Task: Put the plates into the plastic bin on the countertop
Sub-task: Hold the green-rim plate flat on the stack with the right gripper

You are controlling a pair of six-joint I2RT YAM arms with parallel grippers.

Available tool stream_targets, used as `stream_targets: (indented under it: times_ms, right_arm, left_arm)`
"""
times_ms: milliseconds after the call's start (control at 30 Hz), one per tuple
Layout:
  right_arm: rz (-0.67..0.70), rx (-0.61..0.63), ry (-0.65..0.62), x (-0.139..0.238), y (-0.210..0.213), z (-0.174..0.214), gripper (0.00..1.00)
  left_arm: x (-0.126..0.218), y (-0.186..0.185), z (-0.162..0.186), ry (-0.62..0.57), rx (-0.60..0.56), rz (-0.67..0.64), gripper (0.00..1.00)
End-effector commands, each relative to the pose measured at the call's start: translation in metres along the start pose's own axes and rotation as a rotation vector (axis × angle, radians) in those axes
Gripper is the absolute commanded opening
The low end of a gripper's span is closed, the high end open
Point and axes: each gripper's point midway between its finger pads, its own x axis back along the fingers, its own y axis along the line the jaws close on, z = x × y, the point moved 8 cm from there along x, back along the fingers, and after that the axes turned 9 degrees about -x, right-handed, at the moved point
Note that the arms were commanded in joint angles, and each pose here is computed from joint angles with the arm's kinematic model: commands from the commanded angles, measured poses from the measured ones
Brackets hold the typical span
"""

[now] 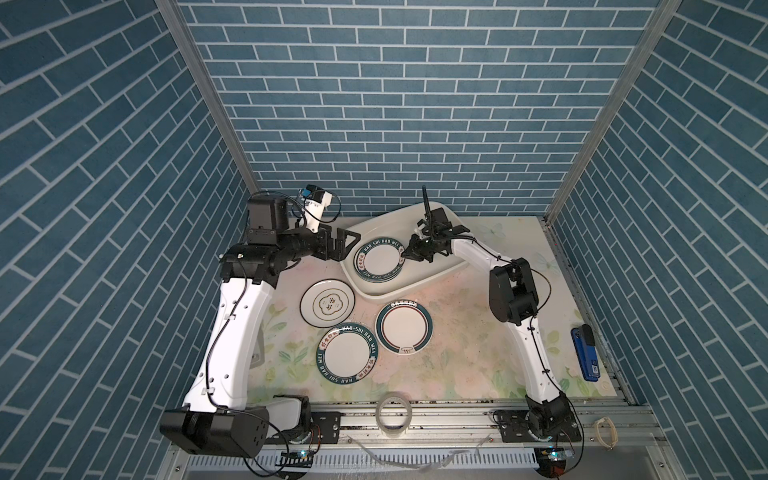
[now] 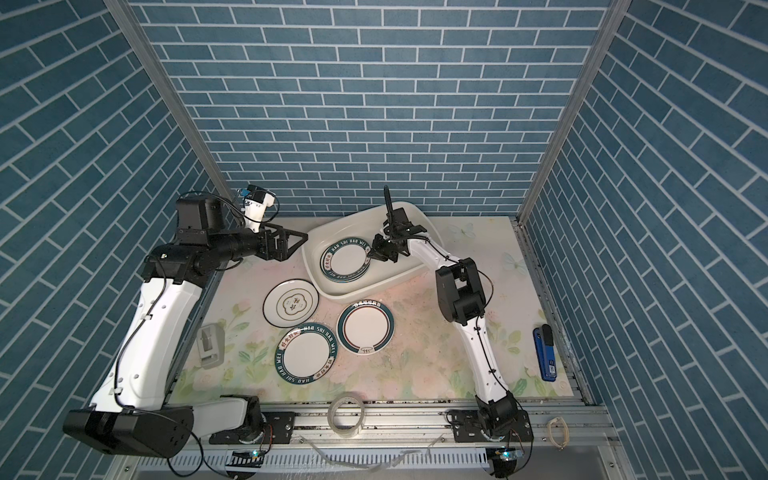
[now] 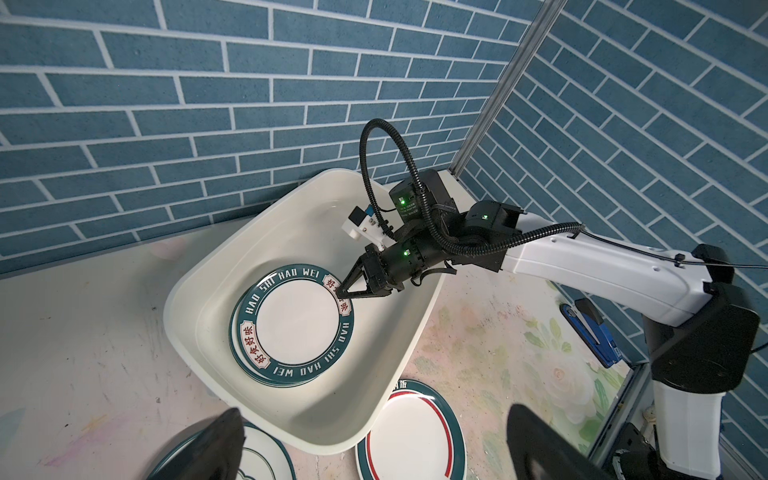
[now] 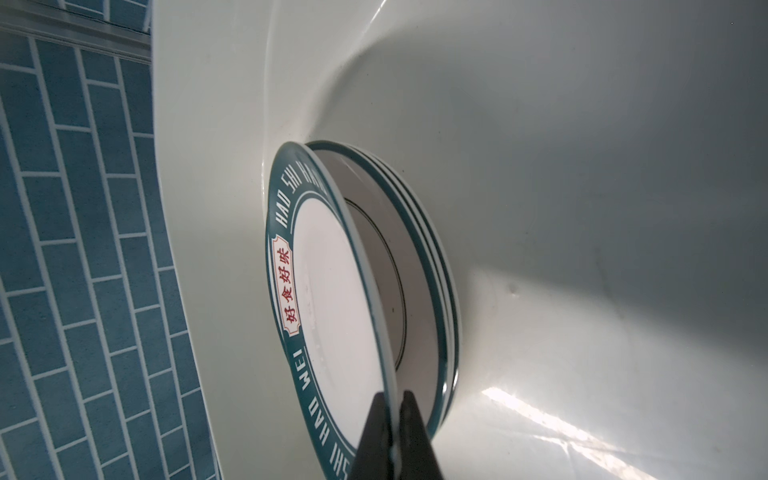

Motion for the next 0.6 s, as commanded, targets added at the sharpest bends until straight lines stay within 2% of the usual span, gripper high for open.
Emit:
stream_targets:
  times_ms: [0, 367, 567]
  right_arm:
    - [-0.023, 0.024, 0.007, -0.0019, 0.0049, -0.0007, 0.0]
    - [0.025, 0.039, 0.012, 0.0011, 0.0007, 0.002, 0.17]
    - [0.05, 0.044, 0.016, 0.0032, -0.0014, 0.0039, 0.2]
  left_arm:
    - [0.0019, -0.0006, -0.0034, -0.018, -0.003, 0.009, 0.99]
    - [0.0002, 0.0002, -0.0018, -0.013, 0.002, 0.012, 0.99]
    - [0.0005, -0.0003, -0.0018, -0.015, 0.003, 0.014, 1.0]
